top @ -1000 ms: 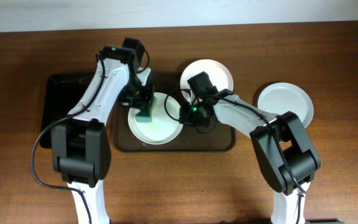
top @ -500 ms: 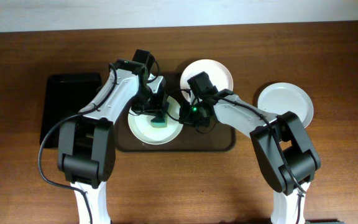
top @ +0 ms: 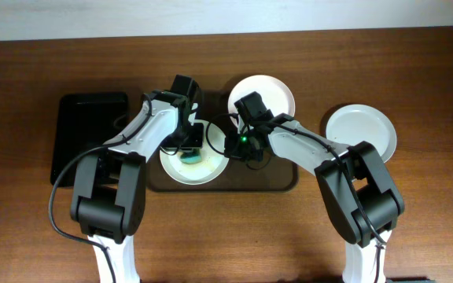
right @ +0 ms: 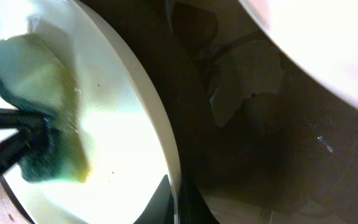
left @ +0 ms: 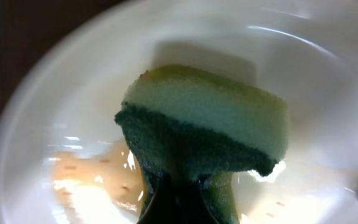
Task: Clean dirty plates on tray and stack at the side
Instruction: 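Scrub the plate surface in circles with the sponge in the left gripper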
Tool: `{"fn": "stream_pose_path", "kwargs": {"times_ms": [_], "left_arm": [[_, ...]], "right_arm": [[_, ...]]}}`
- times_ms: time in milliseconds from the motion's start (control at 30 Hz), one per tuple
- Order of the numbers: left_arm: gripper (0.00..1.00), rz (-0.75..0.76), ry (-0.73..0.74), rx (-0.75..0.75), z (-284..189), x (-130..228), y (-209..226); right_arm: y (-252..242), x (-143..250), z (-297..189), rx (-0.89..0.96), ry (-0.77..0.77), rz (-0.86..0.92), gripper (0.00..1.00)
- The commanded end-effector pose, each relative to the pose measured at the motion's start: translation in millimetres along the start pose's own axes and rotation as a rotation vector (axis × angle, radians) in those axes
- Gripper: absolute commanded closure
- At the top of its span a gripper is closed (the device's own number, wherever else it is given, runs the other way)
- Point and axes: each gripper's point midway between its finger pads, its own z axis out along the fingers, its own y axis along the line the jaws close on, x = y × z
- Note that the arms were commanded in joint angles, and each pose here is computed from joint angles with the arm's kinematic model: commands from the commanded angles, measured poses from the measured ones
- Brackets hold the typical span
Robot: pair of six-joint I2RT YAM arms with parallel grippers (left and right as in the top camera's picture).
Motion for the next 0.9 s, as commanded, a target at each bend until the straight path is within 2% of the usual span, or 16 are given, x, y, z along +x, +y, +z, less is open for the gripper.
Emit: {"fn": "stream_pose_path", "kwargs": {"times_ms": [0, 300, 433, 600, 767, 867], "left_arm": [[0.99, -0.026, 0.023, -0.312, 16, 10, 64], [0.99, -0.02, -0.001, -0.423, 9, 6, 82], [0.99, -0.022, -0.011, -0.424, 1, 0, 81], [0.99, -0.031, -0.052, -0.401, -35, -25, 73], [0.99, -0.042, -0.091, -0.267, -85, -48, 47], [0.99, -0.044, -0.114, -0.237, -115, -55, 40]], "right_arm": [[-4, 0, 2, 0.01, 0.007, 0.0, 0.96], [-4, 0, 2, 0.01, 0.007, 0.0, 0.96], [-4, 0, 2, 0.011, 0.008, 0.001, 0.96], [-5, 1, 2, 0.014, 0.013, 0.003, 0.96], [-6, 2, 2, 0.017, 0.017, 0.006, 0.96], [-6, 2, 2, 0.018, 0.018, 0.006, 0.96]]}}
